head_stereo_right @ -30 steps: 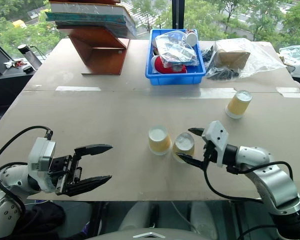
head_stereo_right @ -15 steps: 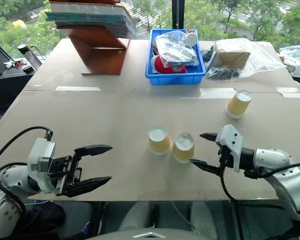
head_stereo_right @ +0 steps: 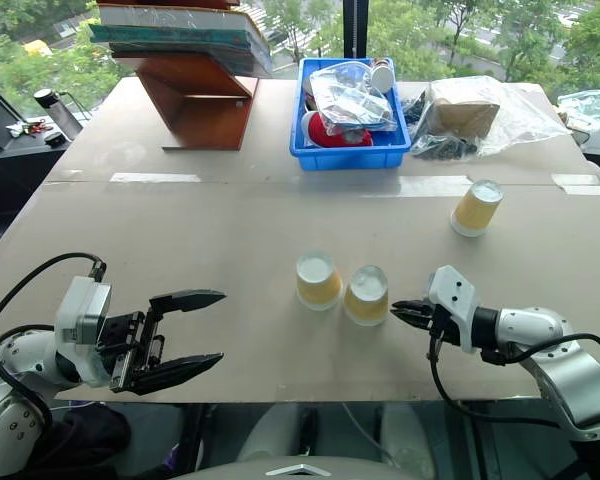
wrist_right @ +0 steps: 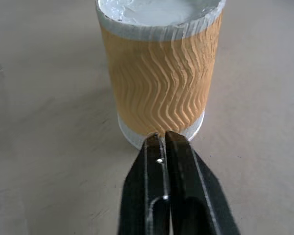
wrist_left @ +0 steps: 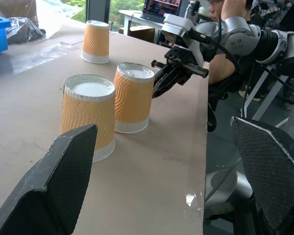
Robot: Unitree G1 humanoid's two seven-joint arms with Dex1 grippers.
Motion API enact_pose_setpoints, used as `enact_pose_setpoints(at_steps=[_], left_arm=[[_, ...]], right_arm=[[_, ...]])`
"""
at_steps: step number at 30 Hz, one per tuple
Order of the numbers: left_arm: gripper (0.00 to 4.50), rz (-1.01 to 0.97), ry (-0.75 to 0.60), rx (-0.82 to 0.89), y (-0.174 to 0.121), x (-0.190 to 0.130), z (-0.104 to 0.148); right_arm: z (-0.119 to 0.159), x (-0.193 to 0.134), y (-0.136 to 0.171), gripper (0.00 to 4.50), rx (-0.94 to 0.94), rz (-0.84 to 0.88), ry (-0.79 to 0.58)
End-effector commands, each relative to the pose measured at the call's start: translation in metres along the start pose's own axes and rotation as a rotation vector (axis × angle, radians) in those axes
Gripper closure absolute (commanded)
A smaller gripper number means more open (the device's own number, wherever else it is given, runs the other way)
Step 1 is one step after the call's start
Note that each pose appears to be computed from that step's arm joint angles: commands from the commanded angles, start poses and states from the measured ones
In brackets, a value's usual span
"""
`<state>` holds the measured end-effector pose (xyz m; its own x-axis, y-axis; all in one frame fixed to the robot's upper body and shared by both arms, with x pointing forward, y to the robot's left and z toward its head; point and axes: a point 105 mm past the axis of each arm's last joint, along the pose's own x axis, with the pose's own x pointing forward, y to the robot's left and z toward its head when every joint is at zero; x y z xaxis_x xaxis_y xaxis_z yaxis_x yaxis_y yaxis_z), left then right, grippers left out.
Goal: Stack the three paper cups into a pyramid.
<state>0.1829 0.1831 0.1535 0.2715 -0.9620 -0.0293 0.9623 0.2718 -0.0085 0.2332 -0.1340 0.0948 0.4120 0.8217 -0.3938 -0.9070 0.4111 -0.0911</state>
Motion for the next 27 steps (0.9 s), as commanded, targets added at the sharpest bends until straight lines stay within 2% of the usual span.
enact_pose_setpoints(at_steps=[1, 8, 23, 27], left_arm=[[0.0, -0.013, -0.017, 0.026, -0.003, 0.003, 0.004], [0.0, -0.012, -0.019, 0.021, -0.005, 0.004, 0.003], [0.0, -0.009, -0.02, 0.018, -0.007, 0.005, 0.003], [0.0, -0.007, -0.021, 0.021, -0.007, 0.005, 0.004]], right_arm=[[0.008, 0.001, 0.011, 4.47, -0.006, 0.059, -0.015], [0.017, 0.01, 0.025, 4.47, 0.034, 0.128, -0.051], [0.024, 0.019, 0.014, 4.47, 0.006, 0.096, -0.078], [0.038, 0.006, 0.015, 4.47, 0.038, 0.114, -0.142]])
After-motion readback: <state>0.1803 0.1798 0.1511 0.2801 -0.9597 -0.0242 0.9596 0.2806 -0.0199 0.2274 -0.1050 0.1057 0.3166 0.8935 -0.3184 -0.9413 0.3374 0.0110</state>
